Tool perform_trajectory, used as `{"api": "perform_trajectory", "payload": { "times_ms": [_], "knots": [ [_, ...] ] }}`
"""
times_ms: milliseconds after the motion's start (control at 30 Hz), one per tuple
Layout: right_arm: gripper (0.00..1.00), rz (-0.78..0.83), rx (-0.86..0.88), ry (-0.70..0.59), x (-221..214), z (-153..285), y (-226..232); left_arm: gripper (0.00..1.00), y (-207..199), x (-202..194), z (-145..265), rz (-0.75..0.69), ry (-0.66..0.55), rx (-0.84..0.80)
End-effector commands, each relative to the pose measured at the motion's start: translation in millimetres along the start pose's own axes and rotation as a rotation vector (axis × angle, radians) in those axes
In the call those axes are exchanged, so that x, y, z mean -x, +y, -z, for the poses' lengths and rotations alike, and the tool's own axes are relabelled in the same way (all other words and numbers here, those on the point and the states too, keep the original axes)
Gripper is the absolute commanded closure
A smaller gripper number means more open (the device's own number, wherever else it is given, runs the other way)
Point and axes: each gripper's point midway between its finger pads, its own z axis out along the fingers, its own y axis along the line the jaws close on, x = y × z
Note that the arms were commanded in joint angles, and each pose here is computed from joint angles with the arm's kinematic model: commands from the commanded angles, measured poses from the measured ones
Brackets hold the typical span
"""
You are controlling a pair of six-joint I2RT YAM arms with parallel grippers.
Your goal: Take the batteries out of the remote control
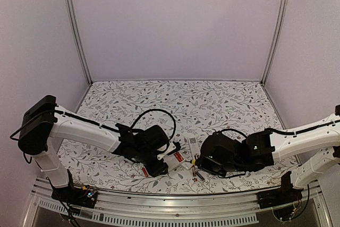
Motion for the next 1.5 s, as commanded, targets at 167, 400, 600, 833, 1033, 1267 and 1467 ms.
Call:
{"api": "perform_trajectory", "payload": {
  "times_ms": [167,400,600,833,1033,1267,1467],
  "knots": [
    [1.00,-0.027,0.040,-0.046,8,10,12,0.65,1,-10,-6,-0.024,0.048,0.014],
    [1.00,-0.023,0.036,-0.055,9,8,12,0.65,0,-10,-7,-0.026,0.049,0.010],
    [1.00,0.006,0.040,-0.060,8,5,15,0.66,-4,-9,-7,-0.045,0.046,-0.006],
    [1.00,0.136,0.012,-0.051,12,8,13,0.67,-17,-8,-5,-0.135,0.037,-0.063],
    [1.00,0.293,-0.018,0.033,4,10,6,0.68,-19,-6,-1,-0.169,0.019,-0.079],
    [1.00,0.413,-0.033,0.069,0,13,4,0.68,-21,-7,-3,-0.200,0.026,-0.090],
    [1.00,0.465,-0.061,0.050,5,13,5,0.69,-21,-9,-4,-0.204,0.032,-0.086]
  ]
}}
